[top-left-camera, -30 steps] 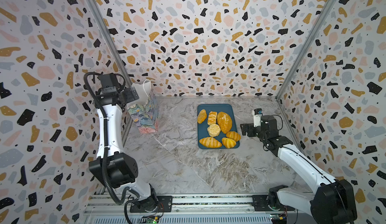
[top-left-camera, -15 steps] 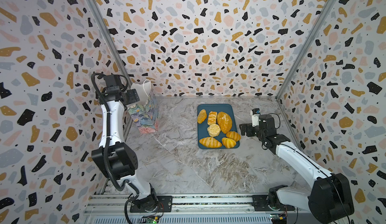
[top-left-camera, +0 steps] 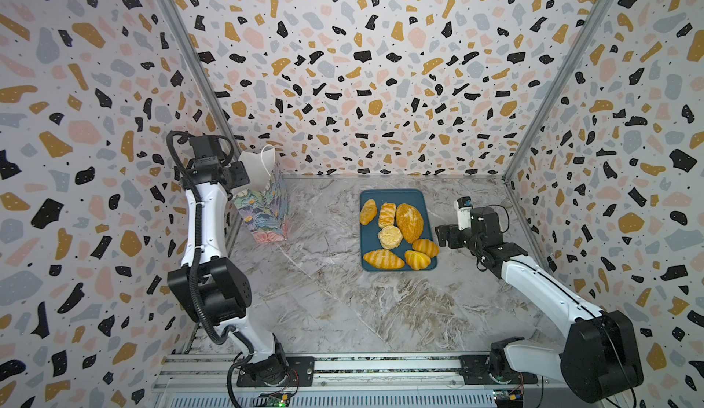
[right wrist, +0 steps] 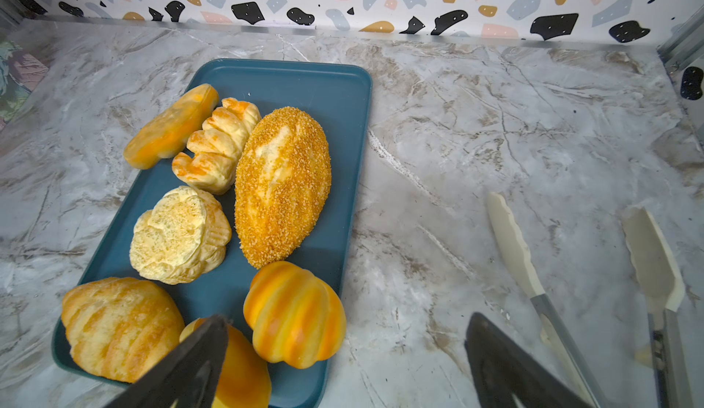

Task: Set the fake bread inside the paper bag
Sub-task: 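Grasp the white rim of the paper bag with the left gripper, then lift and carry the paper bag with the left gripper toward the bread tray, then set the paper bag down beside the tray with the left gripper, then move the right gripper down over the silver tongs while the left gripper holds the bag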

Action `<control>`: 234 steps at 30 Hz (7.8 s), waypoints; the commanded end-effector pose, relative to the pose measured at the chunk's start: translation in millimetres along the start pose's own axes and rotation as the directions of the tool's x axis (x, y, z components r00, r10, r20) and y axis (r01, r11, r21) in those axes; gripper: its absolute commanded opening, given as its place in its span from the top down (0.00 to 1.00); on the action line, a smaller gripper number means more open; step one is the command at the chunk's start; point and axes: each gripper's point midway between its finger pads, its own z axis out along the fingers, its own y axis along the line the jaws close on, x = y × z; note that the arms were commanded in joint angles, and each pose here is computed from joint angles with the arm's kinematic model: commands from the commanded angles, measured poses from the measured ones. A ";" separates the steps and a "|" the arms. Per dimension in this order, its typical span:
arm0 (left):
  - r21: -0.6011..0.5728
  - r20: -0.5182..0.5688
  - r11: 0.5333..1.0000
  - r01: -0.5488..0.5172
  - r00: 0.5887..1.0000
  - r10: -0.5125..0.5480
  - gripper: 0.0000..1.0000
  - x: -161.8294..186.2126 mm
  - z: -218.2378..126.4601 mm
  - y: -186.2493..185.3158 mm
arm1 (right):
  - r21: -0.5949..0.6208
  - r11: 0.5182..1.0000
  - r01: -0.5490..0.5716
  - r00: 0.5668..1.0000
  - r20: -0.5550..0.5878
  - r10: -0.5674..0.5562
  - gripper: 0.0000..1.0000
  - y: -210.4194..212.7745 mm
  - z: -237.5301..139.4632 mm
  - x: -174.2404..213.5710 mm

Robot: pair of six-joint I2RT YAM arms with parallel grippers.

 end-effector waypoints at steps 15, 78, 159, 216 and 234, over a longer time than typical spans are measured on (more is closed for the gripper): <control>0.010 -0.001 1.000 0.006 1.000 -0.006 0.72 5.6 20.6 0.0 | -0.005 1.000 0.016 1.000 0.026 -0.016 0.01 2.8 -4.8 -15.7; 0.611 -0.081 0.754 0.241 0.967 -0.243 1.00 92.7 -114.3 -147.0 | -0.055 0.998 -0.031 0.998 0.053 0.034 0.01 12.5 -43.7 -22.7; 0.751 0.125 0.658 -0.060 0.991 -0.052 0.41 38.8 -138.7 -192.6 | 0.077 0.991 -0.109 0.993 0.060 0.105 0.01 -26.2 -86.2 -52.4; 0.695 0.109 0.719 0.026 0.984 -0.140 1.00 46.5 -91.9 -157.5 | 0.309 0.946 0.100 0.990 -0.128 -0.063 0.01 -81.8 -64.8 -39.2; 0.696 0.114 0.718 0.028 0.982 -0.150 1.00 38.9 -102.6 -156.9 | 0.378 0.921 0.098 0.940 -0.338 0.039 0.01 -122.6 -52.9 13.0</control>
